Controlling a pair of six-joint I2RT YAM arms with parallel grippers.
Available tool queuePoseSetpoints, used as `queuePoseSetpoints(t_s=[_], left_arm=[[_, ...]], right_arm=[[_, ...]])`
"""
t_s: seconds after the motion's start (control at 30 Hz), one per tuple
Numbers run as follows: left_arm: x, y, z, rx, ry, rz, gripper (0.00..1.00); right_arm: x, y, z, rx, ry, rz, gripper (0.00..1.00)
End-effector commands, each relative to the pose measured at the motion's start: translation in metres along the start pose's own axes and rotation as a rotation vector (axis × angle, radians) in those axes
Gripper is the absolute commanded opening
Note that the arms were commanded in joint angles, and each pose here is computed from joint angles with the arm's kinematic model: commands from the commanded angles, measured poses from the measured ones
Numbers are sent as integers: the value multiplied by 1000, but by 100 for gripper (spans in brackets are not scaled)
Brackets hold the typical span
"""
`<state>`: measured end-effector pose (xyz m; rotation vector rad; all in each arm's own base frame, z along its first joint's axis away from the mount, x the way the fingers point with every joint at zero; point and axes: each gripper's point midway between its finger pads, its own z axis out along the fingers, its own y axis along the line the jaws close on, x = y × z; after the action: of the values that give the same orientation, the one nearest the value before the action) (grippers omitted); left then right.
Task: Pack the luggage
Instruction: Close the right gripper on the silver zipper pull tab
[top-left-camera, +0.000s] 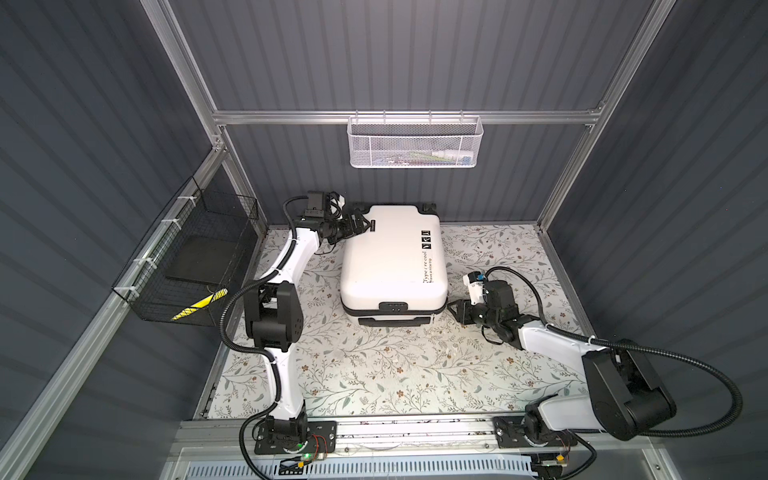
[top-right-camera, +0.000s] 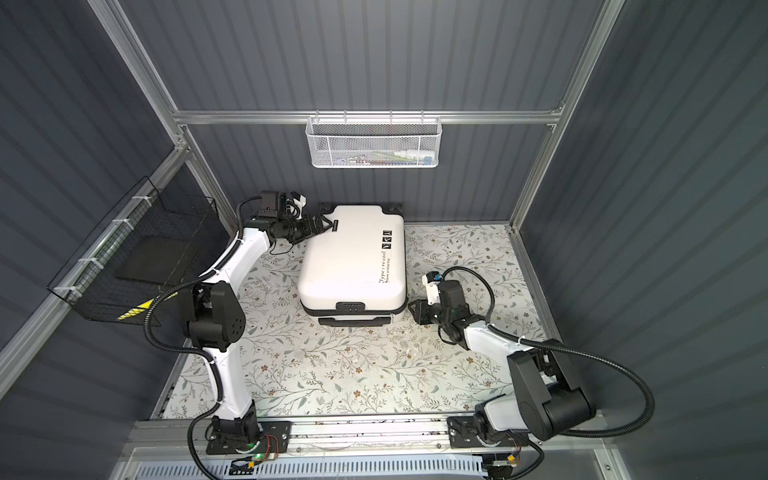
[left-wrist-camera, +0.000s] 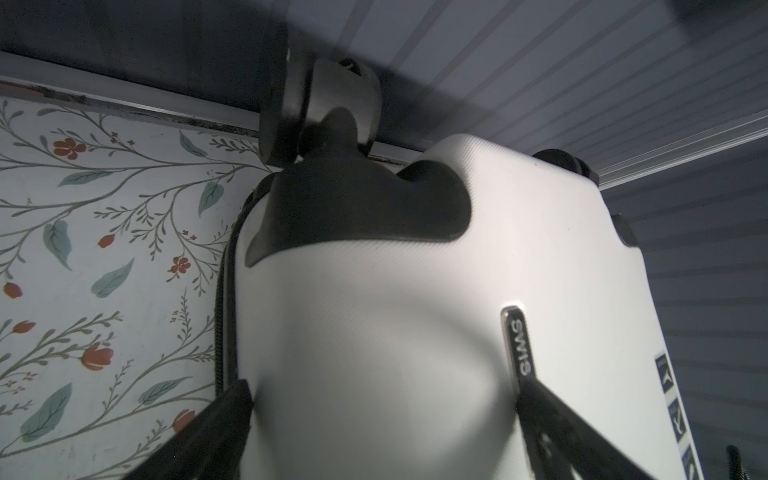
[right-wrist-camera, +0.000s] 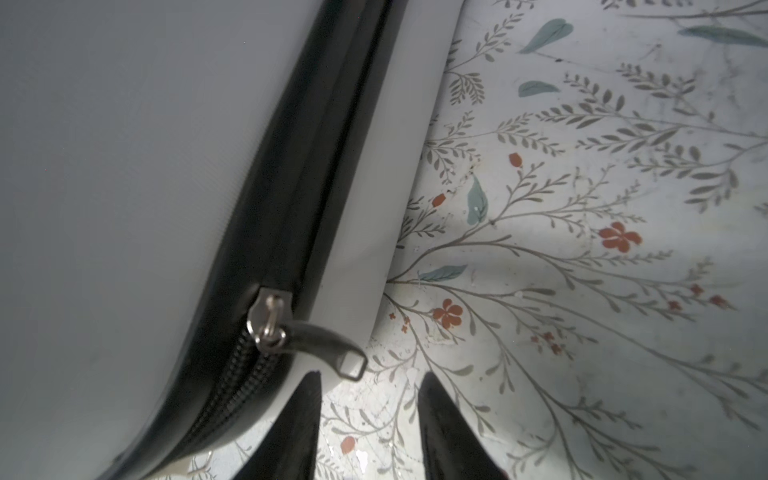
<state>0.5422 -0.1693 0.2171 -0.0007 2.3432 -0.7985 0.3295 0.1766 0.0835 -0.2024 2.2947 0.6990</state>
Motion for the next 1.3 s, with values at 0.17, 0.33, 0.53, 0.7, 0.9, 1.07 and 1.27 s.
queuePoseSetpoints(t_s=[0.17, 0.33, 0.53, 0.7, 0.9, 1.07, 1.27], left_arm=[[23, -12, 11, 24, 86, -10, 100], [26, -11, 11, 21, 89, -8, 100], [30, -9, 12, 20, 92, -14, 100], [30, -9, 11, 21, 91, -11, 100], [31, -10, 11, 24, 93, -8, 100], [32, -11, 9, 26, 93, -2, 100], [31, -12, 6, 28, 90, 2, 100]], right_arm=[[-6, -2, 11, 64, -54, -46, 39], [-15, -2, 7, 87, -102, -60, 35], [-21, 8, 5, 68, -113, -90, 33], [-18, 11, 4, 63, -105, -110, 30], [-19, 14, 5, 50, -105, -114, 25], [-22, 16, 6, 46, -105, -121, 18], [-20, 15, 5, 52, -91, -129, 2]])
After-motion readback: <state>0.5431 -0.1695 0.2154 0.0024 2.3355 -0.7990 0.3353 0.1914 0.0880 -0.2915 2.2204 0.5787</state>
